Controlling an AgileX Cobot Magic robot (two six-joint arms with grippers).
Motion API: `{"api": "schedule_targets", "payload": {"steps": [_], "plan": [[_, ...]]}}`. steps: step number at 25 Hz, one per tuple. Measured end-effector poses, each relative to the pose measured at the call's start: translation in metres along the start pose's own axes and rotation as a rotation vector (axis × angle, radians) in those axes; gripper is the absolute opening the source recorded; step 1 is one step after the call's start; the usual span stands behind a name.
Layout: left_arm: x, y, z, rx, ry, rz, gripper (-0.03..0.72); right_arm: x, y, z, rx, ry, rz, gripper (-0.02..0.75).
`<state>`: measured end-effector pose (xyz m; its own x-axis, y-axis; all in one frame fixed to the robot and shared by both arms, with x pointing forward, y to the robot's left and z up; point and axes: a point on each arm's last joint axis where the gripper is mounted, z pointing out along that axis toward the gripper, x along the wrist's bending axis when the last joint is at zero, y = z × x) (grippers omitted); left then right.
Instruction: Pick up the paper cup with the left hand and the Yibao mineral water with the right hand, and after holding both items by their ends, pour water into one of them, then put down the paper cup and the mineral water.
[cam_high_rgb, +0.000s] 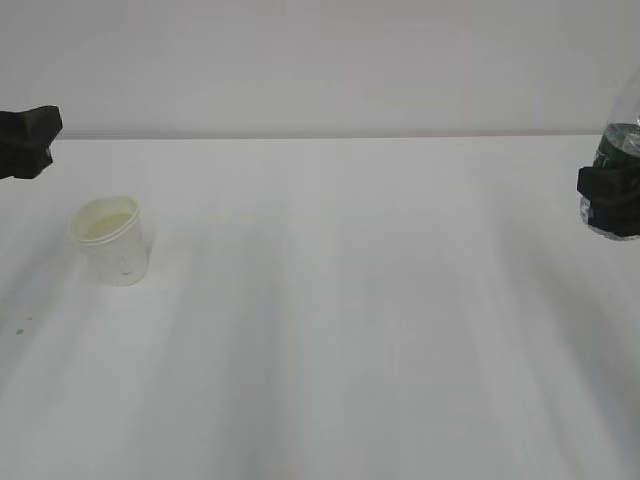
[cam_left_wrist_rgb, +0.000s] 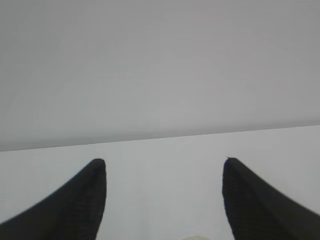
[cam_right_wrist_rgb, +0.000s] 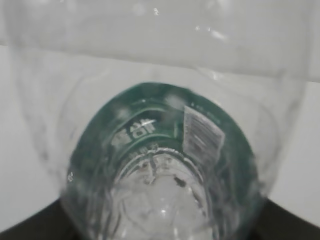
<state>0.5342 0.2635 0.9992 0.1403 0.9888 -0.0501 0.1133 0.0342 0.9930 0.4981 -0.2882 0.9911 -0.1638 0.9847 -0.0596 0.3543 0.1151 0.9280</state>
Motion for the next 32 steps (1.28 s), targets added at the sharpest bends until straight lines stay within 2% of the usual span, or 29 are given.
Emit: {"api": "schedule_targets", "payload": {"steps": [13,21,32], "plan": [[0.000,0.026,0.020,0.172,0.020,0.004,0.512,0.000,0.000,0.000,0.000,0.000,0.000,0.401],[0.000,0.050,0.018,0.227,0.030,0.004,0.511,0.000,0.000,0.000,0.000,0.000,0.000,0.400],[0.000,0.058,0.016,0.330,0.048,-0.039,0.503,0.000,0.000,0.000,0.000,0.000,0.000,0.400]]}}
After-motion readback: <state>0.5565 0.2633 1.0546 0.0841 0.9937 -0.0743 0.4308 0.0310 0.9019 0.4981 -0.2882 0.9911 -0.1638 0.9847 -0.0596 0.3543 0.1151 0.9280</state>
